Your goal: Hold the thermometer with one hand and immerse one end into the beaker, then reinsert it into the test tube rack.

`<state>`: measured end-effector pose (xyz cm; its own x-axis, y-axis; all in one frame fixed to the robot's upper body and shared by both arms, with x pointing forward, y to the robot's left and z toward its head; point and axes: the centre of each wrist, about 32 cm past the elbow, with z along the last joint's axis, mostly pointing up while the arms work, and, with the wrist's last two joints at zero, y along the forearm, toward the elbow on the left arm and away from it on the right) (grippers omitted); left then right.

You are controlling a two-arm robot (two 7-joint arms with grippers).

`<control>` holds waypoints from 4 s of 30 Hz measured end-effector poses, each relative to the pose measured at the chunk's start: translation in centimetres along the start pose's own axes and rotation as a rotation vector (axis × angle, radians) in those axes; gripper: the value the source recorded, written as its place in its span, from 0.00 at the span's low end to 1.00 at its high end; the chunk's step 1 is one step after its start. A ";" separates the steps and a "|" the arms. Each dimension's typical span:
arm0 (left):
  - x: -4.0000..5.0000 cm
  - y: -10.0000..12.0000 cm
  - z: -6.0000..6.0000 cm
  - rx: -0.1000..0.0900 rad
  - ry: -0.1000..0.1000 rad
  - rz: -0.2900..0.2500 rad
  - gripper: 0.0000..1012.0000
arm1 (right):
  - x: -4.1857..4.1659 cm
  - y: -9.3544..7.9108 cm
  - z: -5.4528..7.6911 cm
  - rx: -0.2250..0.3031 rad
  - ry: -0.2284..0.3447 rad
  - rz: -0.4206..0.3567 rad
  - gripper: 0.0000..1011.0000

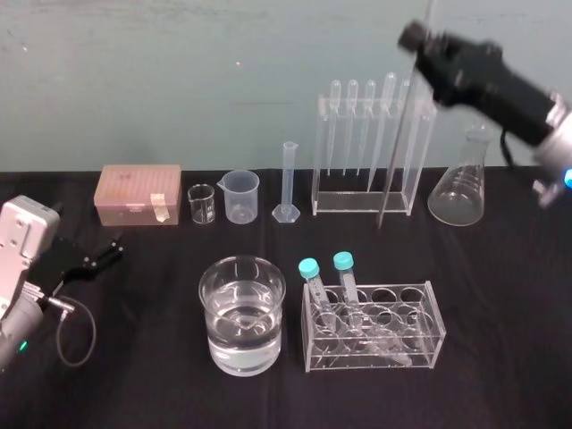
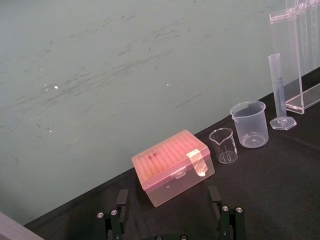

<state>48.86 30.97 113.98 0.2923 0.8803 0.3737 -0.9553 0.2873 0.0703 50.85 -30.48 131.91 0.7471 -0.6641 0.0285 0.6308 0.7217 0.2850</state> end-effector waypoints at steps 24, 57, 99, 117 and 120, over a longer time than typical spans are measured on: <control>0.00 0.0 0.0 0.000 0.000 0.000 1.00 | -0.71 11.8 2.4 -0.001 0.130 0.347 0.06; 0.00 0.0 0.0 0.000 0.000 0.000 1.00 | -1.80 12.3 -12.1 -0.132 0.126 0.542 0.06; 0.00 0.0 0.0 0.000 0.000 0.000 1.00 | -2.15 11.2 -13.1 -0.139 0.166 0.510 0.06; 0.00 0.0 0.0 0.000 0.000 0.000 1.00 | -2.13 10.9 -13.1 -0.140 0.163 0.510 0.06; 0.00 0.0 0.0 0.000 0.000 0.000 1.00 | -2.13 10.9 -13.1 -0.139 0.163 0.511 0.06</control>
<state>48.86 30.97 113.98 0.2923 0.8803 0.3737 -0.9552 0.2873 0.0703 58.88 -18.66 122.37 0.9811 -0.1921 -0.0220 0.1933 0.9705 0.1441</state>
